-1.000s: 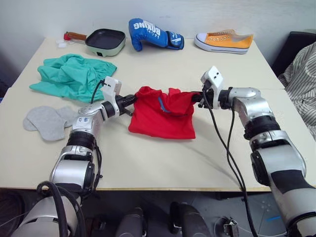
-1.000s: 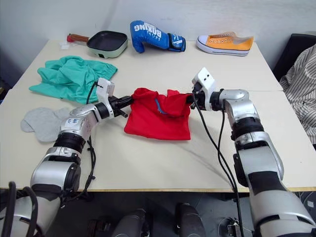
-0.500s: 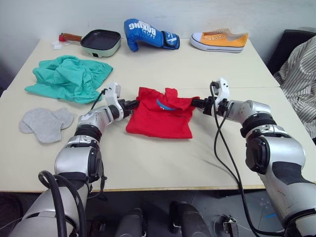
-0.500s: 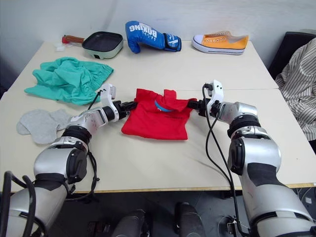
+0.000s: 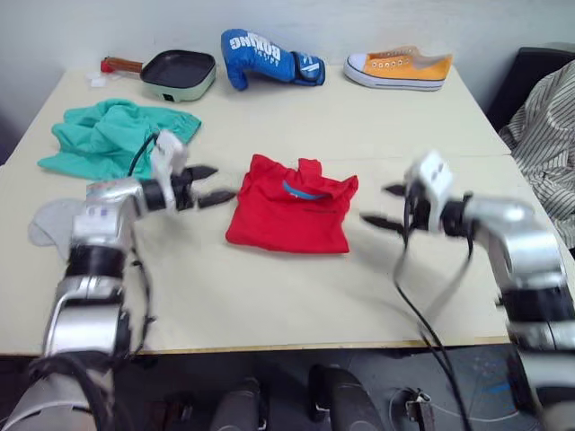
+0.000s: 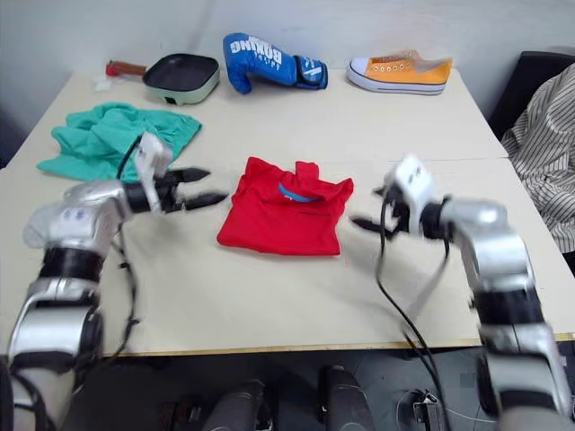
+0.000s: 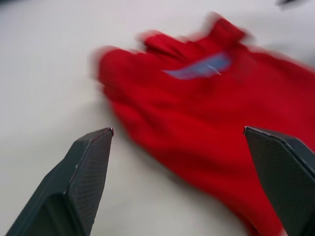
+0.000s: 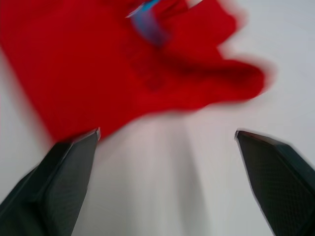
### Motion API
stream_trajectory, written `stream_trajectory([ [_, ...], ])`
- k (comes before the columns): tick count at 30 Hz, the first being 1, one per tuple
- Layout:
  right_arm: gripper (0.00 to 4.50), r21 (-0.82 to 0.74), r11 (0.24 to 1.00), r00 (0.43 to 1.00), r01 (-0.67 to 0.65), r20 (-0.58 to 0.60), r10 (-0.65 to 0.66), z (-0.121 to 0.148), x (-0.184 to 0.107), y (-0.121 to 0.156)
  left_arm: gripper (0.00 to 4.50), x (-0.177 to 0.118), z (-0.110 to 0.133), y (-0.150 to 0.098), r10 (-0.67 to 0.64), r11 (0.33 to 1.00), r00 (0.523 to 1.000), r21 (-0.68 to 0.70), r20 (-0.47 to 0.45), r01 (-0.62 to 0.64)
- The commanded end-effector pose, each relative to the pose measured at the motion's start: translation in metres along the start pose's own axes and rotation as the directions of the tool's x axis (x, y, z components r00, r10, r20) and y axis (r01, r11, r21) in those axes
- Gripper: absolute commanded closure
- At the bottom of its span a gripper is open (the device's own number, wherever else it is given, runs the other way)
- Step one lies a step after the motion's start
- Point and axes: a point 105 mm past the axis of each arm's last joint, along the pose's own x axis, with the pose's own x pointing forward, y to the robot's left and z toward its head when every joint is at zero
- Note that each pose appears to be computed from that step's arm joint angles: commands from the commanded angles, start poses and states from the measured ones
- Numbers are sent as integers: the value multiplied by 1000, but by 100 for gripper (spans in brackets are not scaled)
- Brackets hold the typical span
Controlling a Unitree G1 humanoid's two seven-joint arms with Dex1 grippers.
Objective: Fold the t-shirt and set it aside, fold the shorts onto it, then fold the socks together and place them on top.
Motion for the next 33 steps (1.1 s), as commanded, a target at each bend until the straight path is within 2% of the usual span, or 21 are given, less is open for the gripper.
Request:
stream_trajectory([
  [1, 0, -327, 945, 998, -28, 41, 43, 21, 3, 36, 5, 9, 8, -30, -119, 958, 991, 256, -69, 132],
  [4, 0, -397, 918, 999, -8, 46, 29, 16, 17, 46, 5, 18, 0, -34, -120, 930, 987, 336, -106, 149],
  [8, 0, -519, 854, 999, 31, 32, -17, 10, 36, 44, 5, 31, -5, -32, -95, 869, 984, 470, -150, 156],
  [10, 0, -527, 847, 998, 63, 32, -54, 7, 46, 38, 5, 42, -5, -21, -31, 856, 989, 507, -145, 101],
  [12, 38, -533, 842, 997, 79, 24, -79, 1, 54, 34, 0, 51, -6, -14, 10, 852, 991, 519, -133, 61],
  [13, 73, -543, 835, 996, 85, 25, -84, 0, 57, 32, 31, 53, -7, -13, 13, 853, 991, 519, -134, 59],
  [15, 126, -545, 831, 993, 111, 28, -114, -3, 61, 27, 56, 55, -14, -15, -4, 850, 988, 520, -153, 84],
  [19, 275, -554, 822, 990, 129, 32, -135, -7, 63, 22, 190, 57, -22, -16, -13, 865, 987, 493, -158, 90],
  [24, 450, -557, 823, 994, 109, 56, -94, -4, 55, 35, 360, 57, -23, -27, -69, 901, 990, 418, -120, 114],
  [27, 450, -561, 825, 997, 67, 64, -37, -2, 44, 52, 447, 47, -22, -49, -172, 912, 981, 361, -92, 194],
  [29, 450, -552, 832, 997, 52, 70, -16, -1, 34, 61, 447, 38, -20, -67, -238, 909, 968, 332, -82, 252],
  [33, 450, -505, 863, 996, -15, 73, 60, -2, 8, 92, 447, 14, -28, -106, -325, 895, 938, 283, -118, 345],
])
